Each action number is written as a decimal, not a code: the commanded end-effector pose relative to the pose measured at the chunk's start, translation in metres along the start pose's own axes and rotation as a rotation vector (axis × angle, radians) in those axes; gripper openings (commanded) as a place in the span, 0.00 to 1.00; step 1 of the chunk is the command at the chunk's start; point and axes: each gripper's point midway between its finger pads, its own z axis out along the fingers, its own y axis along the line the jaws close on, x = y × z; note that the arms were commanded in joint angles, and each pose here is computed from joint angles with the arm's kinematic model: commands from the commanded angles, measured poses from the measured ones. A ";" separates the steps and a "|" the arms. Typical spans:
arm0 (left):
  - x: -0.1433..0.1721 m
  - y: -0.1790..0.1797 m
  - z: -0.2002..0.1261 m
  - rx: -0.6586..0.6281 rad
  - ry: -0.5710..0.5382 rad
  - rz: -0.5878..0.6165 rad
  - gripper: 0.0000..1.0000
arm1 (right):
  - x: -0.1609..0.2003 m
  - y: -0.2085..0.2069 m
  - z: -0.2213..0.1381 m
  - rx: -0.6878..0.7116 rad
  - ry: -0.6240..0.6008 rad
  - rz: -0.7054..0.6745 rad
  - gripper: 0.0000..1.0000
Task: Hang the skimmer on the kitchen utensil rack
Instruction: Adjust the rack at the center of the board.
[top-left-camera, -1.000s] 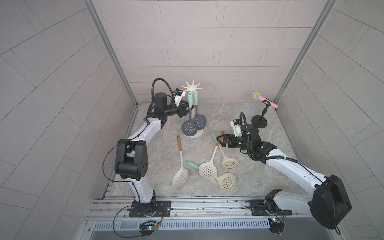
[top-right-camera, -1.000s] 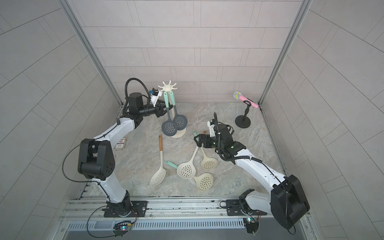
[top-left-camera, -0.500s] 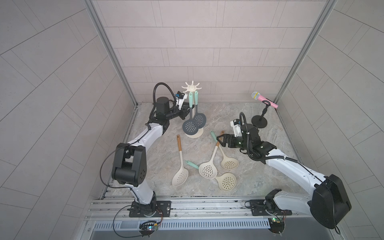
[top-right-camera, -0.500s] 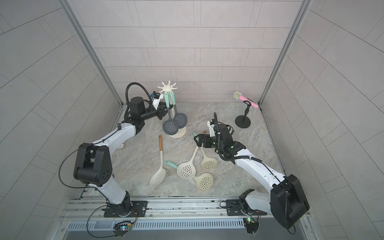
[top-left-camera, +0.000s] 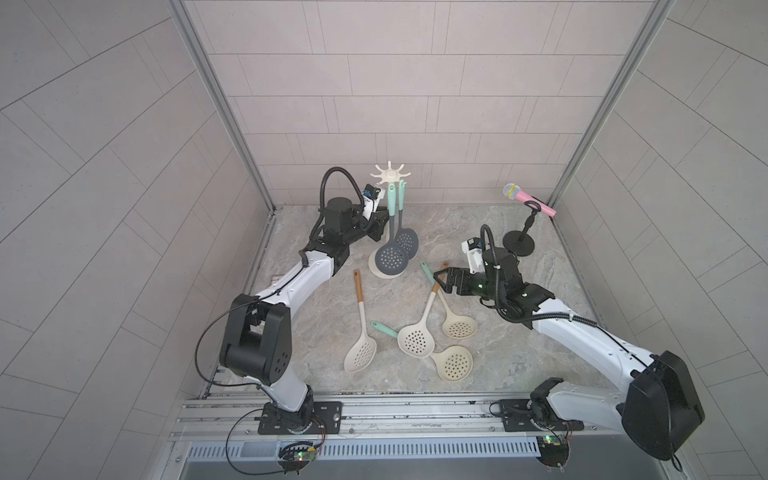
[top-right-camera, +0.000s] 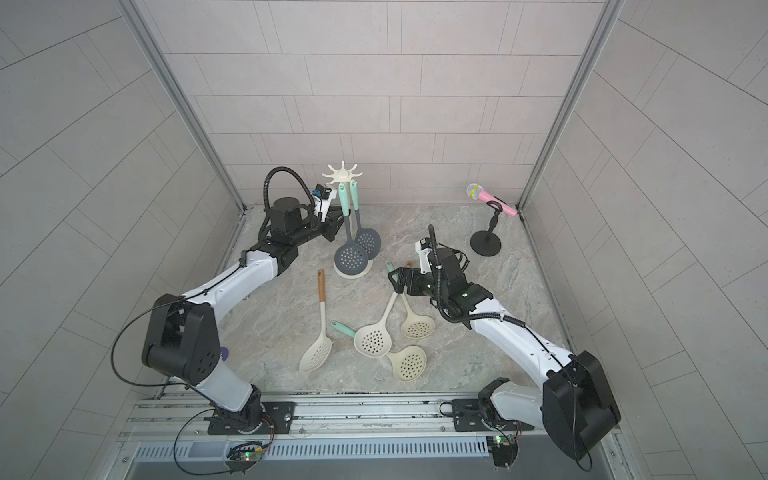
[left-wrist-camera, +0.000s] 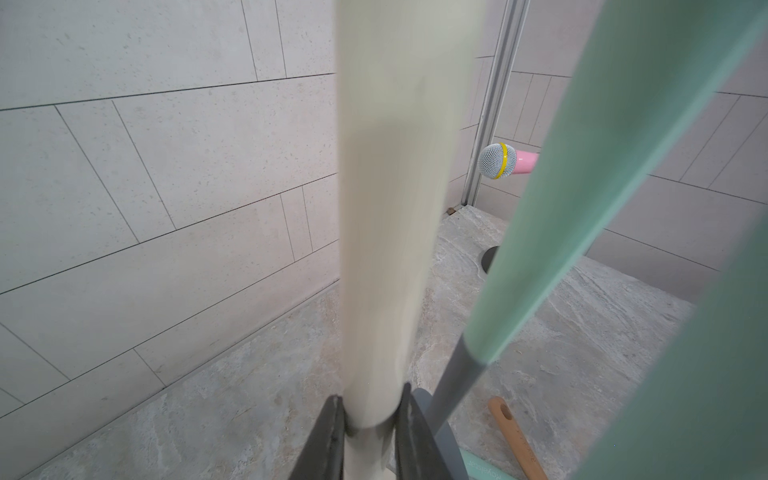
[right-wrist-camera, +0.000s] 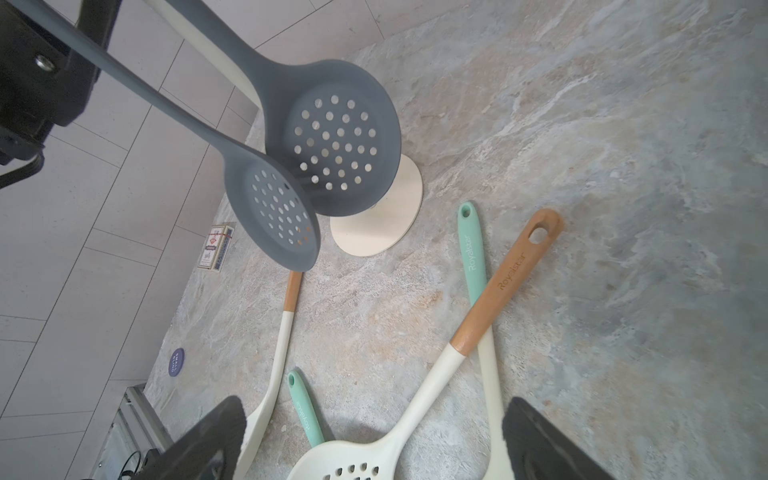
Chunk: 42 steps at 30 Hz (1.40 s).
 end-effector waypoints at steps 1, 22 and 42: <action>0.012 0.000 0.000 -0.071 0.077 -0.037 0.00 | -0.001 -0.002 -0.006 0.011 -0.017 0.001 0.98; 0.028 0.012 -0.011 -0.394 0.146 -0.180 0.00 | 0.010 -0.013 -0.008 0.047 0.006 0.020 0.98; 0.045 -0.015 -0.006 -0.263 0.220 -0.225 0.55 | 0.015 -0.016 0.003 0.050 0.045 -0.001 1.00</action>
